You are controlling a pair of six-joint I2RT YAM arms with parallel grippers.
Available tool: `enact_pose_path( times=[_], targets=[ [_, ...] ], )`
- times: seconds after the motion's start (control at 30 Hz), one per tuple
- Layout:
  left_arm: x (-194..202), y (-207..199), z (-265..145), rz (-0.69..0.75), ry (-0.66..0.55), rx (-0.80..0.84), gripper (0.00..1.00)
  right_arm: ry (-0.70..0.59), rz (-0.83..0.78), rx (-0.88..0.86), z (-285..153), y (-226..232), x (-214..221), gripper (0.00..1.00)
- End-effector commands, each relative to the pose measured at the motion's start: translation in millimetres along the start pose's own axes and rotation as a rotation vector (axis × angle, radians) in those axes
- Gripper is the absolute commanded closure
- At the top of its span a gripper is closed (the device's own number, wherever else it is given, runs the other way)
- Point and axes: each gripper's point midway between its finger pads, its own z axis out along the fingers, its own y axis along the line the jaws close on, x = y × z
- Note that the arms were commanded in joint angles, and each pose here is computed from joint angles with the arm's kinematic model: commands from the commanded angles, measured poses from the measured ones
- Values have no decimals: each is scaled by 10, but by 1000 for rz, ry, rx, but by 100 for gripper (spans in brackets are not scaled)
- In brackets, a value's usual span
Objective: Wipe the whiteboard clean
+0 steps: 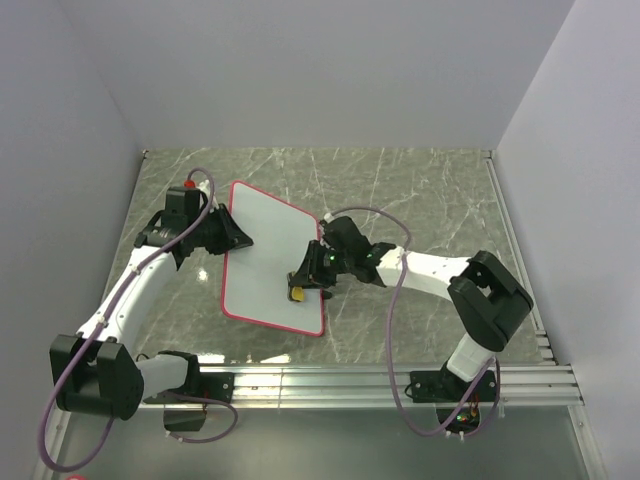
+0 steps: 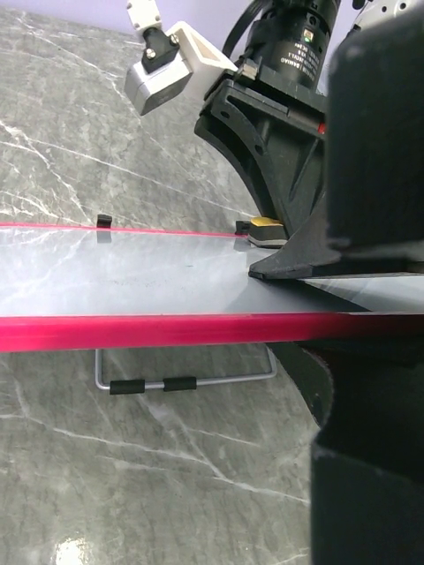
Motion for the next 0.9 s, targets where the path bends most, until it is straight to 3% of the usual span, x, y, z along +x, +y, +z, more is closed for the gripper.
enact_pose_path(
  times=[0.0,0.3,0.43,0.67,0.77,0.87],
  targets=[
    [309,306,124,113,107,-139,100,96,0,366,0,-1049,469,100],
    [286,312,121,108,99,-150,100,105,127,558,-147,-1635,498,100],
    [272,318,123,103,93,-155,100,92,100,550,-155,-1520,384,100],
    [271,326,139,91,92,-161,100,-212,2,370,-753,-635,-422,100],
    [264,332,146,87,90,-164,100,-361,67,408,-1181,-668,-803,100],
    [272,331,147,77,95,-168,100,-477,127,635,-1578,-1063,-1063,100]
  ],
)
